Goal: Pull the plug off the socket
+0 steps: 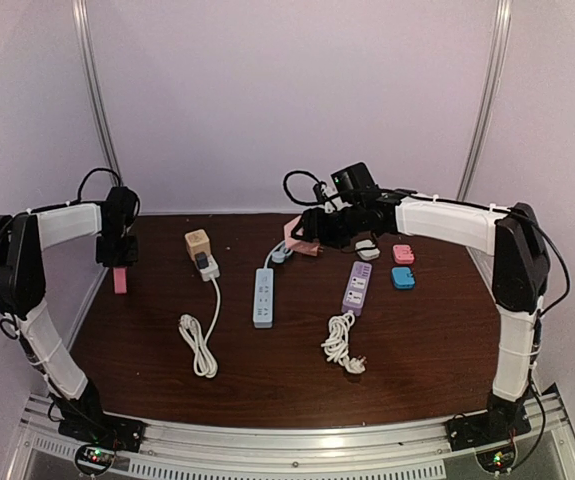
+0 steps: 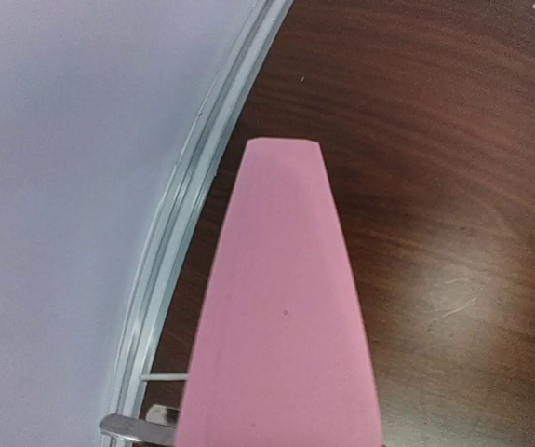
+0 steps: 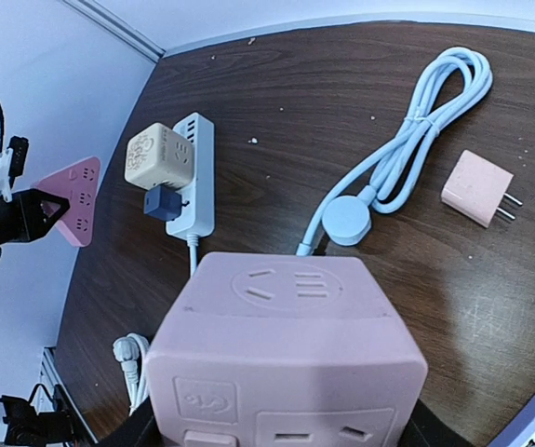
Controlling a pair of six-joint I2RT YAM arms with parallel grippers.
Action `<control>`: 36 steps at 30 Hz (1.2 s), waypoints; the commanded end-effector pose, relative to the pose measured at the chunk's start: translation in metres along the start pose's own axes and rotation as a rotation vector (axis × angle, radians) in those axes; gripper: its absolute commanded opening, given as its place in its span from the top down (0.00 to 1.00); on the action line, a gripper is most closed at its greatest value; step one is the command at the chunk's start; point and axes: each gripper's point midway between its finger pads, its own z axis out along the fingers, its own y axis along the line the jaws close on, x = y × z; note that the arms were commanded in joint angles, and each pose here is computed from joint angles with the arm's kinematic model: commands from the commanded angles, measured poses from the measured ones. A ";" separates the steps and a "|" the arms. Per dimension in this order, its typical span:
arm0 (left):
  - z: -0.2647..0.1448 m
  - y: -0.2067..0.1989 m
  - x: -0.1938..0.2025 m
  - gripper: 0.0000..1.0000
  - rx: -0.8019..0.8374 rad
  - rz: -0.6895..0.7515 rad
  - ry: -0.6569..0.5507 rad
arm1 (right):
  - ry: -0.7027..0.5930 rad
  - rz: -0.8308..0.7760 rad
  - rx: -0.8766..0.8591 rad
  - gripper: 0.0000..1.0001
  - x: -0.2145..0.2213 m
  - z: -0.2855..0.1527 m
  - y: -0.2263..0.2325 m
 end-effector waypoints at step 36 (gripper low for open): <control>0.032 -0.062 0.018 0.19 0.043 0.158 0.074 | -0.039 -0.008 0.112 1.00 -0.006 -0.024 -0.037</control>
